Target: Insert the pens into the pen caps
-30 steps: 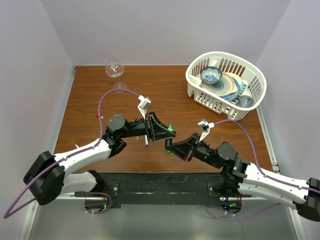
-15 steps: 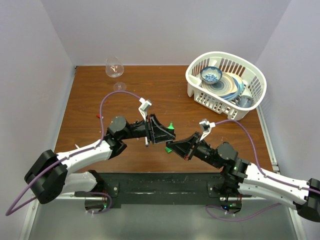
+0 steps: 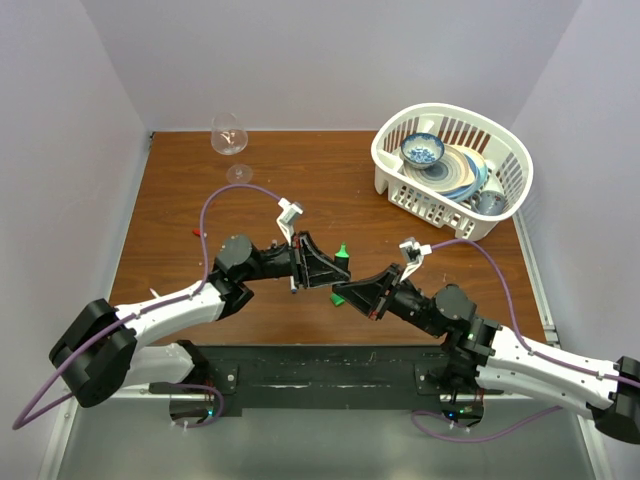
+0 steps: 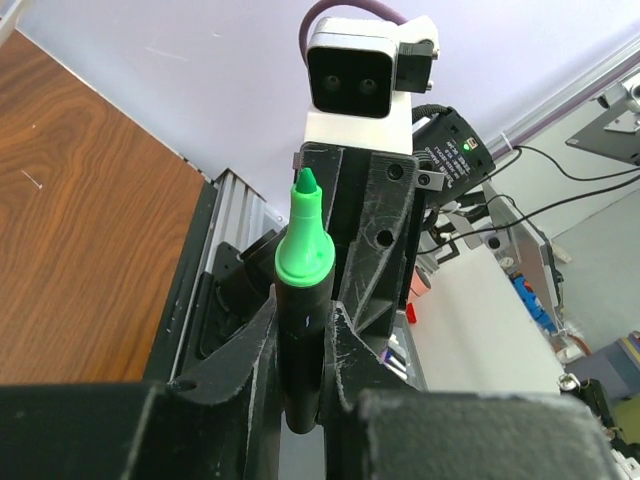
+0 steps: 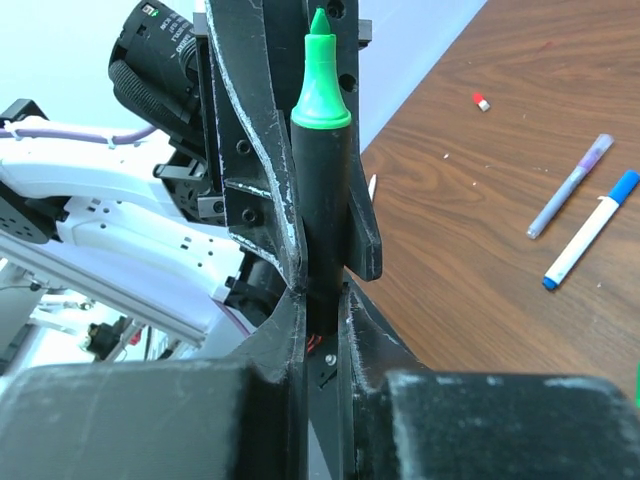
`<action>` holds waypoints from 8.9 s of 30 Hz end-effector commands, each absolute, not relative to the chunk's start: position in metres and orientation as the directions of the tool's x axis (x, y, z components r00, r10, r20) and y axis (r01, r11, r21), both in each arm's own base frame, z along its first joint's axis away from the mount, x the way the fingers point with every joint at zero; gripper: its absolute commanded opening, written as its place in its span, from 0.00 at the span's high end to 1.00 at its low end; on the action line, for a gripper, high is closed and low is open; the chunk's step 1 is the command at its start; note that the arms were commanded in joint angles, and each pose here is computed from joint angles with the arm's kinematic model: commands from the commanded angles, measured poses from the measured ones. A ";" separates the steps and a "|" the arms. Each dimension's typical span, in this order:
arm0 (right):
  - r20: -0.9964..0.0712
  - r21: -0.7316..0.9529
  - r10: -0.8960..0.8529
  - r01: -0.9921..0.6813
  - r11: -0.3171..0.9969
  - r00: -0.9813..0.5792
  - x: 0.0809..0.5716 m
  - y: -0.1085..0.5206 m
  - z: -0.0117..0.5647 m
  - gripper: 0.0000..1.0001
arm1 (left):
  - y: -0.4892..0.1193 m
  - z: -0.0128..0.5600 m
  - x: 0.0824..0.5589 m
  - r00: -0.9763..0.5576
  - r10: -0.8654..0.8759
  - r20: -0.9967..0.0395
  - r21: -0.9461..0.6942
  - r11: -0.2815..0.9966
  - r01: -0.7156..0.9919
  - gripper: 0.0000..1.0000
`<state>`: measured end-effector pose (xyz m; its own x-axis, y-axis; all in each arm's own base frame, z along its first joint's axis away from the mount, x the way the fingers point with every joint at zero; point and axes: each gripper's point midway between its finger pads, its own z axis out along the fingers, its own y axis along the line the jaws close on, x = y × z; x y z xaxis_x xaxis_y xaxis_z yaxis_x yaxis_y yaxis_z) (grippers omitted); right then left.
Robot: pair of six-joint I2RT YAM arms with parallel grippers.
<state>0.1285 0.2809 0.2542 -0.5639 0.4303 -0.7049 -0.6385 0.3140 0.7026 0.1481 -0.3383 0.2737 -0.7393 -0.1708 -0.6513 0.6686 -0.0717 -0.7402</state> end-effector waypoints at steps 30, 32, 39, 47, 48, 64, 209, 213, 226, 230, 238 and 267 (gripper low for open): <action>-0.559 0.583 0.194 -0.216 0.783 -0.806 0.157 0.291 0.076 0.90 | -0.186 0.237 0.250 -0.403 -0.020 -0.915 -0.257 0.800 0.542 1.00; -0.566 0.566 0.182 -0.219 0.795 -0.804 0.161 0.295 0.074 0.90 | -0.186 0.239 0.251 -0.396 -0.018 -0.918 -0.250 0.802 0.542 1.00; -0.600 0.525 0.168 -0.225 0.821 -0.782 0.179 0.311 0.064 0.93 | -0.183 0.242 0.249 -0.382 -0.023 -0.924 -0.244 0.804 0.542 1.00; -0.629 0.458 0.130 -0.230 0.859 -0.767 0.191 0.316 0.050 0.94 | -0.183 0.242 0.248 -0.380 -0.024 -0.925 -0.244 0.804 0.543 1.00; -0.637 0.439 0.119 -0.231 0.868 -0.762 0.192 0.313 0.048 0.95 | -0.182 0.242 0.249 -0.381 -0.024 -0.924 -0.244 0.805 0.541 1.00; -0.733 0.213 0.062 -0.141 0.967 -0.678 0.238 0.243 0.034 0.95 | -0.181 0.243 0.249 -0.379 -0.027 -0.925 -0.243 0.810 0.534 1.00; -0.805 0.510 0.378 -0.208 0.835 -0.457 0.285 0.337 0.296 1.00 | -0.248 0.201 0.210 -0.586 -0.145 -0.797 -0.575 0.479 0.664 1.00; -0.808 0.512 0.381 -0.217 0.831 -0.450 0.288 0.343 0.299 1.00 | -0.249 0.200 0.211 -0.589 -0.145 -0.795 -0.577 0.481 0.660 1.00; -0.797 0.506 0.353 -0.222 0.834 -0.491 0.283 0.355 0.280 1.00 | -0.248 0.201 0.211 -0.585 -0.151 -0.797 -0.576 0.483 0.659 1.00; -0.786 0.510 0.346 -0.221 0.831 -0.512 0.276 0.357 0.270 1.00 | -0.248 0.202 0.213 -0.584 -0.156 -0.796 -0.577 0.485 0.657 1.00; -0.788 0.455 0.265 -0.235 0.859 -0.556 0.248 0.372 0.238 1.00 | -0.250 0.208 0.215 -0.571 -0.170 -0.803 -0.575 0.472 0.668 1.00; -0.804 0.531 0.319 -0.362 0.766 -0.502 0.188 0.326 0.283 0.34 | -0.263 0.292 0.186 -0.401 -0.207 -0.892 -0.444 0.240 0.863 1.00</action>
<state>0.2041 0.3354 0.2645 -0.5136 0.3581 -0.7797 -0.2570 0.8028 0.5380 0.1993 -0.2609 0.2316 -0.5716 -0.1442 -0.8078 0.7282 0.3645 -0.5804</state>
